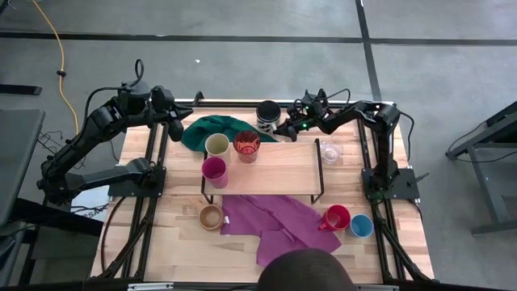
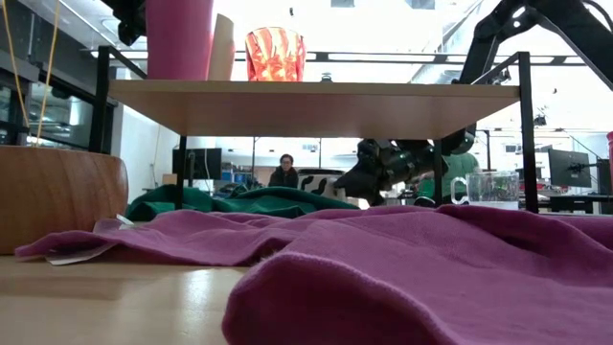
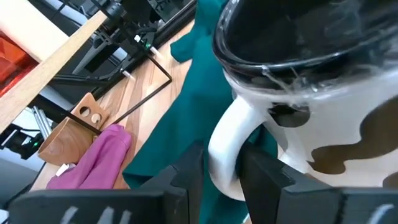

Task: Stack small to large cups/mugs on shelf
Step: Put the white mug on the shelf

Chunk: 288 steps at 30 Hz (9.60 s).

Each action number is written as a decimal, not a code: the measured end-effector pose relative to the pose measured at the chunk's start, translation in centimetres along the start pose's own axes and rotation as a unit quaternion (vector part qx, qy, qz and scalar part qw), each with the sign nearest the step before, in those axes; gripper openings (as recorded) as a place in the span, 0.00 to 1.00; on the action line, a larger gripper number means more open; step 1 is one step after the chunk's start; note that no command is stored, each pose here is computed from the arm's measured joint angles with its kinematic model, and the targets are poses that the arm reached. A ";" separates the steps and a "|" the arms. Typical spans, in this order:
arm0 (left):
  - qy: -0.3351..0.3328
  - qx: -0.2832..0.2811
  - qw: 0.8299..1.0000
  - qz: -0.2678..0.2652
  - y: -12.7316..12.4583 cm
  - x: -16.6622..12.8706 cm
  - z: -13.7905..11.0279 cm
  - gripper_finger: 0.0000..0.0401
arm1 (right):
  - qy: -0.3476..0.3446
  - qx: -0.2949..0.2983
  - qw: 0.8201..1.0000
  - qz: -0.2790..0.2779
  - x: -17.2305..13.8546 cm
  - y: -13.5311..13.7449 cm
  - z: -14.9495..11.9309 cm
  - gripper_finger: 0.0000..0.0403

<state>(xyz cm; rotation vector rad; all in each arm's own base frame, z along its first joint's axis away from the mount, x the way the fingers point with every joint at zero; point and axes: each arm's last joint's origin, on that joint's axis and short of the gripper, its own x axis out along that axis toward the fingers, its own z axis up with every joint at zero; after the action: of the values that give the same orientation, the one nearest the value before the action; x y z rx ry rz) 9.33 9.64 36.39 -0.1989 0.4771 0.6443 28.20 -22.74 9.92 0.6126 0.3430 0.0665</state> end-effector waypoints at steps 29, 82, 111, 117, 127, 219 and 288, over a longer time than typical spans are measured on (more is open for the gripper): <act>0.000 0.002 1.000 0.000 0.0 0.0 0.0 0.06 | -0.027 -0.009 1.000 0.000 0.0 0.1 0.6 0.04; -0.027 0.016 1.000 0.002 0.0 0.0 0.5 0.06 | -0.103 -0.081 0.991 0.017 -6.2 6.5 11.3 0.04; -0.069 0.035 0.997 0.023 0.2 -0.1 1.4 0.06 | -0.119 -0.066 0.990 -0.046 -11.2 19.1 12.2 0.03; -0.070 0.048 0.996 0.024 0.2 -0.1 1.4 0.06 | -0.126 -0.064 0.988 -0.070 -11.6 21.3 11.7 0.03; -0.075 0.062 0.995 0.001 0.0 -0.2 1.4 0.06 | -0.133 -0.060 0.984 -0.102 -11.7 24.4 10.6 0.03; -0.200 0.007 0.977 -0.067 -1.1 -4.9 1.6 0.06 | -0.154 -0.023 0.988 -0.019 -13.3 33.8 -1.4 0.03; -0.198 0.041 0.973 -0.109 -1.8 -6.7 0.4 0.06 | -0.120 0.021 0.992 0.036 2.8 35.9 -7.6 0.02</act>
<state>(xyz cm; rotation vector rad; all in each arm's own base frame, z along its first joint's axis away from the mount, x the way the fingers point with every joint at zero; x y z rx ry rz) 5.92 4.88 40.03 -0.0400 0.0935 0.4333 29.66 11.32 23.89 0.6676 0.0895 0.0549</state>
